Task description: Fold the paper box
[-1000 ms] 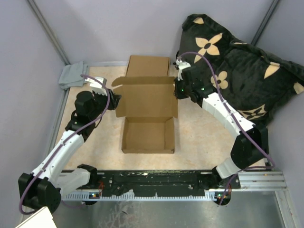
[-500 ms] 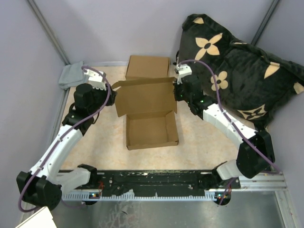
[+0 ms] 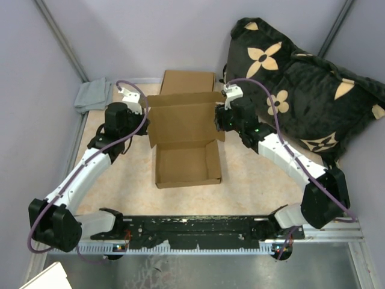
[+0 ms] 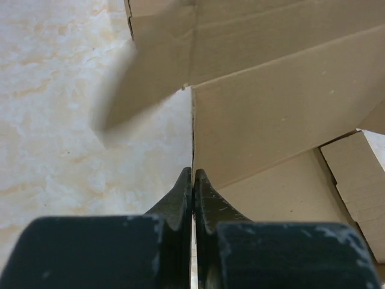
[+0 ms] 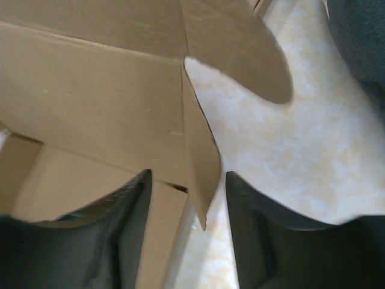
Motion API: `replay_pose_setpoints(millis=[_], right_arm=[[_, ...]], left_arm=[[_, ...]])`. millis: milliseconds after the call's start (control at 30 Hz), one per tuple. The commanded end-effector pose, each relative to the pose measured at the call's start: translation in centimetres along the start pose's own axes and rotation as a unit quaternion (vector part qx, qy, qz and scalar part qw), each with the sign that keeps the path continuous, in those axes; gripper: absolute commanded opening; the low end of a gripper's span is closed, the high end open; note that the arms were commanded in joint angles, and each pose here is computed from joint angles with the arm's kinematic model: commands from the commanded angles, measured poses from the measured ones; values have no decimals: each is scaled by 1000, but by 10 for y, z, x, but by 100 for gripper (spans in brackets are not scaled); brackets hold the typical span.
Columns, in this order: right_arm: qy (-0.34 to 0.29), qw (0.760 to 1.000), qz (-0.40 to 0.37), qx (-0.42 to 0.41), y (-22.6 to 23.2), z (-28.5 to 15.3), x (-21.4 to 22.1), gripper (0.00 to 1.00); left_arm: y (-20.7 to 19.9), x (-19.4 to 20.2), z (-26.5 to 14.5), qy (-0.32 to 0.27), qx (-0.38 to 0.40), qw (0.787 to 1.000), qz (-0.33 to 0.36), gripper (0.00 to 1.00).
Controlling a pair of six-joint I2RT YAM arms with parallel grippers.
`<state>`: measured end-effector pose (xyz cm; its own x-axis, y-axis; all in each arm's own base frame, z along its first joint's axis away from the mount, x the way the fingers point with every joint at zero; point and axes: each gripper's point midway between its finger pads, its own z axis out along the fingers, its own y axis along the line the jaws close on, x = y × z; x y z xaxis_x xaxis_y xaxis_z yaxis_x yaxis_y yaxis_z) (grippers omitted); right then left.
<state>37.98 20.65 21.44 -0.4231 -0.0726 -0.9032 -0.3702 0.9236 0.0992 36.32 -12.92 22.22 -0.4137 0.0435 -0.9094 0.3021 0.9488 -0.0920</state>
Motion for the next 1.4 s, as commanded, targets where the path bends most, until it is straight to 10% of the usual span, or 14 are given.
replay_pose_setpoints(millis=[0, 633, 1000, 1100, 1367], right_arm=[[13, 1000, 22, 5, 2, -25, -15, 65], [202, 972, 90, -77, 55, -18, 148, 48], [232, 970, 11, 73, 35, 10, 177, 21], [240, 958, -38, 156, 19, 12, 190, 0], [255, 940, -68, 214, 13, 17, 220, 0]], left_arm=[[-11, -34, -14, -52, 21, 998, 0, 0], [-18, -23, -19, -63, 23, 998, 1, 0], [-19, -19, -20, -63, 26, 998, 5, 0], [-19, -21, -22, -66, 26, 997, 6, 0], [-21, -22, -23, -70, 32, 997, 5, 0]])
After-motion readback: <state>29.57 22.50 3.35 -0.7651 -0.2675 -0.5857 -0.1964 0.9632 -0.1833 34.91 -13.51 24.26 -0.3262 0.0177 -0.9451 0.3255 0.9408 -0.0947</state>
